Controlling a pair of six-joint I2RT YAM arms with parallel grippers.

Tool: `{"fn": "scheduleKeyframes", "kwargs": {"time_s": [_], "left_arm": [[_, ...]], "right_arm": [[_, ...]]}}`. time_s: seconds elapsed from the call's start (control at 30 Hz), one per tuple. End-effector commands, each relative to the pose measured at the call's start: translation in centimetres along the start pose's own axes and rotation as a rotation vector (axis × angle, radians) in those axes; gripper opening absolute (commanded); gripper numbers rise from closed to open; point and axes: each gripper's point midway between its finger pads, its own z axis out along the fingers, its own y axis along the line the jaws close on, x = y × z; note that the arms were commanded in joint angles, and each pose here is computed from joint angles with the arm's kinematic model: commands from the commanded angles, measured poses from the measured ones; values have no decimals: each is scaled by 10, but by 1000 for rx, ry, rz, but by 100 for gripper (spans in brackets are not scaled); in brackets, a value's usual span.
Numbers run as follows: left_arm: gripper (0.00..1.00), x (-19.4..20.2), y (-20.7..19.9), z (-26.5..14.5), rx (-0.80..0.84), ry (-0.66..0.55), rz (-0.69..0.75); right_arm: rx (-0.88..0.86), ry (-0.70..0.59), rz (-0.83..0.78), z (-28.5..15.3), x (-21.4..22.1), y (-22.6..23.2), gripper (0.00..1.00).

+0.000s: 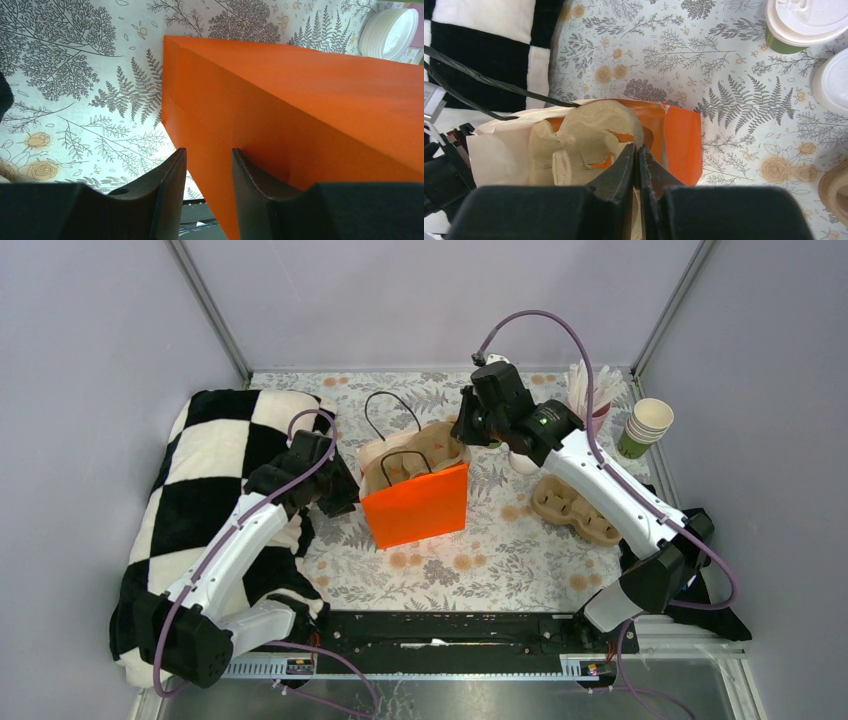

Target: Pack the takeout coffee

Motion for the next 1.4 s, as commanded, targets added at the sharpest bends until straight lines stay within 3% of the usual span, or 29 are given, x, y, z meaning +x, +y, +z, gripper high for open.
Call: {"fn": "scheduleKeyframes", "kwargs": {"time_s": [0.0, 0.33, 0.8, 1.37], "left_arm": [[43, -3, 1, -4, 7, -21, 27], [43, -2, 3, -1, -4, -14, 45], [43, -4, 4, 6, -13, -6, 84], [43, 1, 6, 10, -8, 5, 65]], "right_arm": [[-3, -26, -84, -5, -9, 6, 1], [-44, -47, -66, -24, -30, 23, 0], [-43, -15, -68, 4, -7, 16, 0], [-71, -24, 65, 7, 0, 24, 0]]}}
